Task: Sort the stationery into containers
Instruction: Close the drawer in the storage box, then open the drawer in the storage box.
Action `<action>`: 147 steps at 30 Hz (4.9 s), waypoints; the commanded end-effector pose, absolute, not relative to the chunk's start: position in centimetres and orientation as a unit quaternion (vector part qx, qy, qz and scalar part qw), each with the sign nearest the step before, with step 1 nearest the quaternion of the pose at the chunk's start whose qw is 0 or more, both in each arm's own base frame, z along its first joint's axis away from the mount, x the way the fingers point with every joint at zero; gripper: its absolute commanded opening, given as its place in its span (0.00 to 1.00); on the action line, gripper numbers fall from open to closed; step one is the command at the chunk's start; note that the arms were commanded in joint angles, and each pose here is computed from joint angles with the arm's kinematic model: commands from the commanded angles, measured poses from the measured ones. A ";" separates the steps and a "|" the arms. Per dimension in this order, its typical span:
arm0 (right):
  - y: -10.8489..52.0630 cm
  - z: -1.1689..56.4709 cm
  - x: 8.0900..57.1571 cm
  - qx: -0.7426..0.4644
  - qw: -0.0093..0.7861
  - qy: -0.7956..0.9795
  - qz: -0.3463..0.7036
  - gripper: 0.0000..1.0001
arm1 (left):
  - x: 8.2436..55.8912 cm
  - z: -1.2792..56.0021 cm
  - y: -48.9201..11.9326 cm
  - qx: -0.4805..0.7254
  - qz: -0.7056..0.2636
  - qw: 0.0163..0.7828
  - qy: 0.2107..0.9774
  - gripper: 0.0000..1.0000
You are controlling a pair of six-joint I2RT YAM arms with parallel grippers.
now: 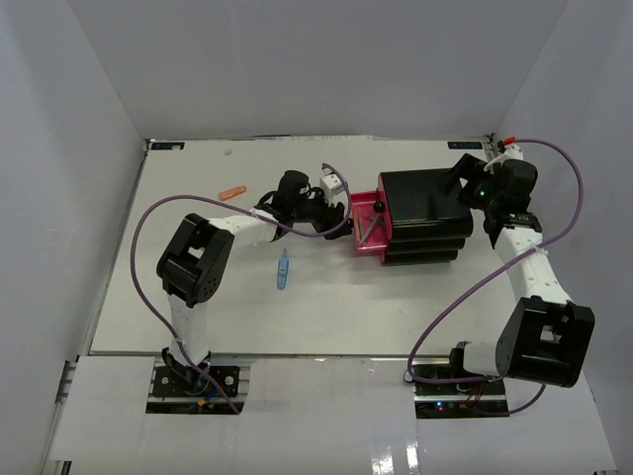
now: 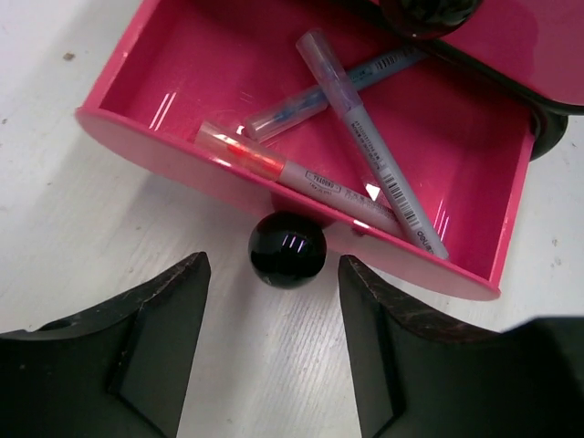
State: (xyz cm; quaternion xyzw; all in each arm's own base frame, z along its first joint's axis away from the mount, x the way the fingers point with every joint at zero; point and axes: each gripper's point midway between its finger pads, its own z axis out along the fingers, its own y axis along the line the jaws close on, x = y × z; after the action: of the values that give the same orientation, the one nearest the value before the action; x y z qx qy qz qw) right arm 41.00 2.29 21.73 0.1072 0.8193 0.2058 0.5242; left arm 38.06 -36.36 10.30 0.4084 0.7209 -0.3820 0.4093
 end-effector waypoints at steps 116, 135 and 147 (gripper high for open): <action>10.4 23.7 39.0 -0.079 0.574 0.778 0.243 0.93 | 36.1 7.1 -41.1 0.402 -0.450 0.426 0.674 0.18; 10.6 24.0 38.8 -0.088 0.576 0.775 0.247 0.94 | 35.3 5.9 -34.8 0.381 -0.404 0.404 0.726 0.42; 11.5 26.5 38.0 -0.114 0.583 0.759 0.267 0.95 | 36.3 11.1 -31.3 0.345 -0.357 0.437 0.750 0.95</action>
State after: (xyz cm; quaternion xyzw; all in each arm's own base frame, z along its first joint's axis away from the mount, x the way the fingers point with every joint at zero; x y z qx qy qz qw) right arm 38.19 10.80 22.73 -0.0834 0.7893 0.2586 0.5506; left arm 36.00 -32.89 7.20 0.3562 0.7525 -0.3772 0.4057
